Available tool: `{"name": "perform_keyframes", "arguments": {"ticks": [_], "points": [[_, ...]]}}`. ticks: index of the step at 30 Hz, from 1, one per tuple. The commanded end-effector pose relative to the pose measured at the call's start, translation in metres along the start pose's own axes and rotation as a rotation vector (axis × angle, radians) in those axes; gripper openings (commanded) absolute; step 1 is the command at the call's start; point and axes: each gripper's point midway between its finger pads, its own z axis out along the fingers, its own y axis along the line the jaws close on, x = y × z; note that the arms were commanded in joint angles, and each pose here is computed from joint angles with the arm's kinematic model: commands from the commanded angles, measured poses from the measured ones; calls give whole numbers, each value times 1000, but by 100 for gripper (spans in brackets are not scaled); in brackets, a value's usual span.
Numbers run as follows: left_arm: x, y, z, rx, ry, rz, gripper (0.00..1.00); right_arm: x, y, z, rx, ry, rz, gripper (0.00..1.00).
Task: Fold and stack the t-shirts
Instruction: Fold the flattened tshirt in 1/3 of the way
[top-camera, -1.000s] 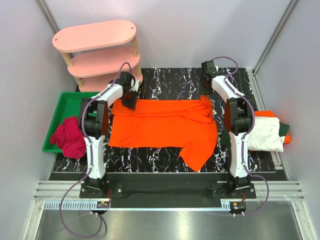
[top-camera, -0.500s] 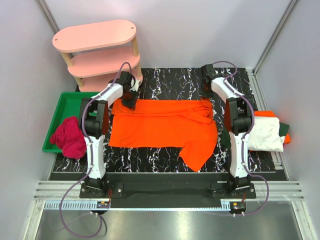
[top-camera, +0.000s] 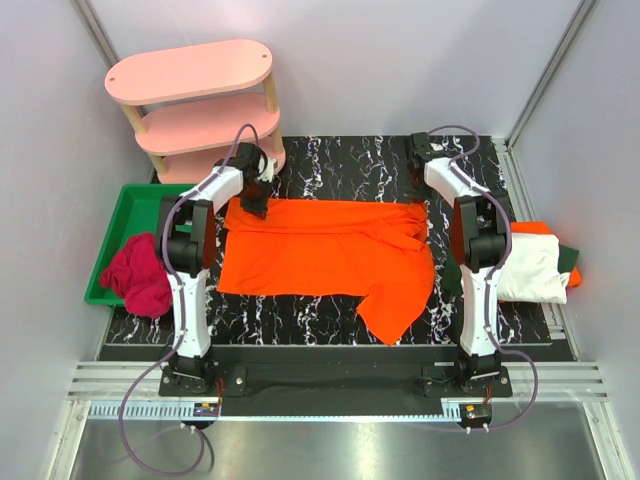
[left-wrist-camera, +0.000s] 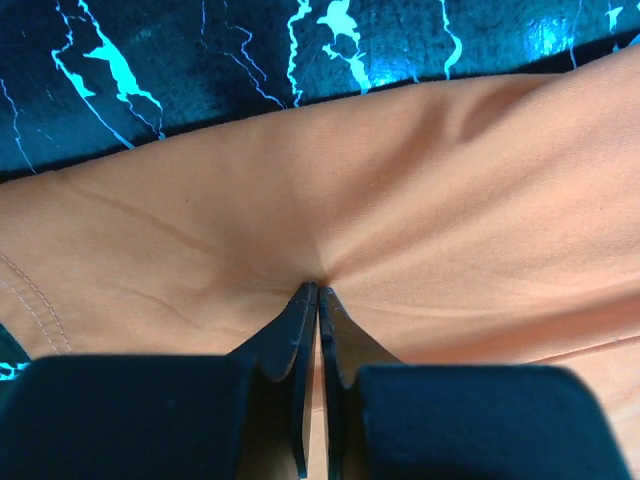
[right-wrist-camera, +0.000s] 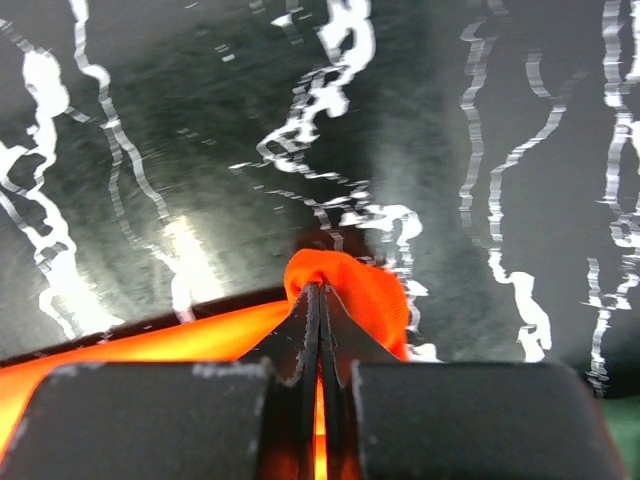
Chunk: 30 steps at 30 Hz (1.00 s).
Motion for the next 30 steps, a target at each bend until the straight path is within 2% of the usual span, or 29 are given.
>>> {"name": "perform_keyframes", "arguments": {"ticks": [1,3,23,30], "points": [[7,1,1,8,21,-14,3,-25,-31,-25,77,-74,64,0],[7,2,1,6,22,-17,0,-25,-36,-23,85,-70,70,0],[12,10,0,-27,30,-39,0,-14,-101,-9,245,-9,204,0],[12,12,0,-35,30,-39,0,-16,-101,-5,226,5,219,2]]}}
